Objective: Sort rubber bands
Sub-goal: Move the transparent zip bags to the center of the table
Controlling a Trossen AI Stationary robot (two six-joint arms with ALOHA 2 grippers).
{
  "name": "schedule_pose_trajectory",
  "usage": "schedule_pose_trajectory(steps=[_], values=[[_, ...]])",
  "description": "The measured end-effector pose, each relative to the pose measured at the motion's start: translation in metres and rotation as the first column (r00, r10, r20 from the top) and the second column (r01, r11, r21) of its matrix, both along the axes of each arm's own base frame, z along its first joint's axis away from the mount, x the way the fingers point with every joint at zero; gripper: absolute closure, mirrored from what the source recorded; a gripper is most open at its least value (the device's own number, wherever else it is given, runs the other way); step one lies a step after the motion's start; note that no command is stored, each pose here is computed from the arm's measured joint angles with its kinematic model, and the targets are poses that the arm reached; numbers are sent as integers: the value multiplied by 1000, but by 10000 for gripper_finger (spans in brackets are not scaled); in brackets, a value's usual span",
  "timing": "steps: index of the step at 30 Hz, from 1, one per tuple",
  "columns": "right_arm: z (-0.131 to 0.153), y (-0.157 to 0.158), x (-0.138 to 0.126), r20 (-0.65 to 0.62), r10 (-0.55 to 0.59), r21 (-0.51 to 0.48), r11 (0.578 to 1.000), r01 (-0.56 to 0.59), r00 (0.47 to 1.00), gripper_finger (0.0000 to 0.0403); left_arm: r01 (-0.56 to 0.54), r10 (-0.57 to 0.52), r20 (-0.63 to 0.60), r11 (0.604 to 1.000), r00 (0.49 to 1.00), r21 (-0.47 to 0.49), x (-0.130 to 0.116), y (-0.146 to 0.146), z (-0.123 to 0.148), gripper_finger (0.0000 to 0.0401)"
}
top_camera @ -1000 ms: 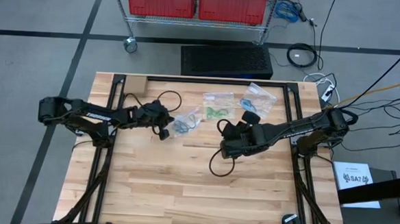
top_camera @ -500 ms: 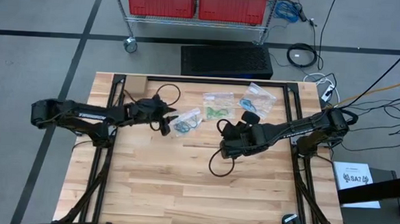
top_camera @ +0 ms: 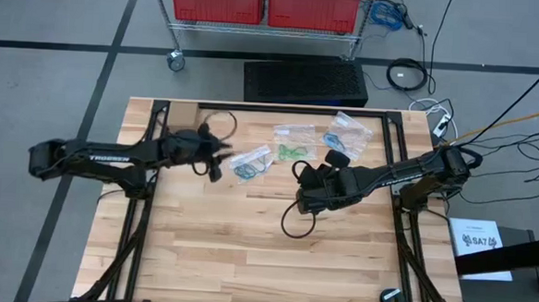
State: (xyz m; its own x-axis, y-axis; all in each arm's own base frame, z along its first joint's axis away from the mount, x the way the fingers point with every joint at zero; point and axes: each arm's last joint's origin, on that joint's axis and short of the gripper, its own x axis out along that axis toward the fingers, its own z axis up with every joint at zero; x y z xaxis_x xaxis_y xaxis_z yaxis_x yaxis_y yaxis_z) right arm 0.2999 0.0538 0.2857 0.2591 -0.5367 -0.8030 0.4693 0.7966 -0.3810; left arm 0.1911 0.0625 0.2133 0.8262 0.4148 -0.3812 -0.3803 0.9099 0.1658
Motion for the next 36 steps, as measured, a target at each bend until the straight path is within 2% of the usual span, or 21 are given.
schedule_pose_trajectory(steps=[5, 9, 13, 21, 28, 33, 36], values=[[0, 1, 0, -2, 5, 26, 1000, -5, 1000, 293, 153, -164, -101, 983, 981, -105, 6, -11, -17, 325], [-3, 1, 2, 1, 17, 23, 1000, -17, 1000, 299, 255, -273, -115, 956, 955, -147, 16, -22, -27, 387], [-15, -1, 4, -4, 33, 18, 999, -33, 999, 324, 311, -328, -133, 941, 935, -134, 26, -29, -35, 391], [-50, -5, 5, 11, 57, 14, 998, -57, 998, 397, 345, -363, -158, 930, 918, -130, 46, -32, -61, 397], [-78, -11, 10, 116, 68, 17, 997, -71, 991, 400, 249, -255, -184, 967, 949, -54, 64, -25, -88, 398], [-82, -11, 9, 126, 67, 18, 997, -70, 990, 402, 162, -154, -234, 987, 960, 15, 76, -20, -96, 398], [-82, -11, 10, 133, 71, 16, 997, -74, 989, 402, 156, -142, -266, 987, 954, 30, 81, -19, -101, 399]])
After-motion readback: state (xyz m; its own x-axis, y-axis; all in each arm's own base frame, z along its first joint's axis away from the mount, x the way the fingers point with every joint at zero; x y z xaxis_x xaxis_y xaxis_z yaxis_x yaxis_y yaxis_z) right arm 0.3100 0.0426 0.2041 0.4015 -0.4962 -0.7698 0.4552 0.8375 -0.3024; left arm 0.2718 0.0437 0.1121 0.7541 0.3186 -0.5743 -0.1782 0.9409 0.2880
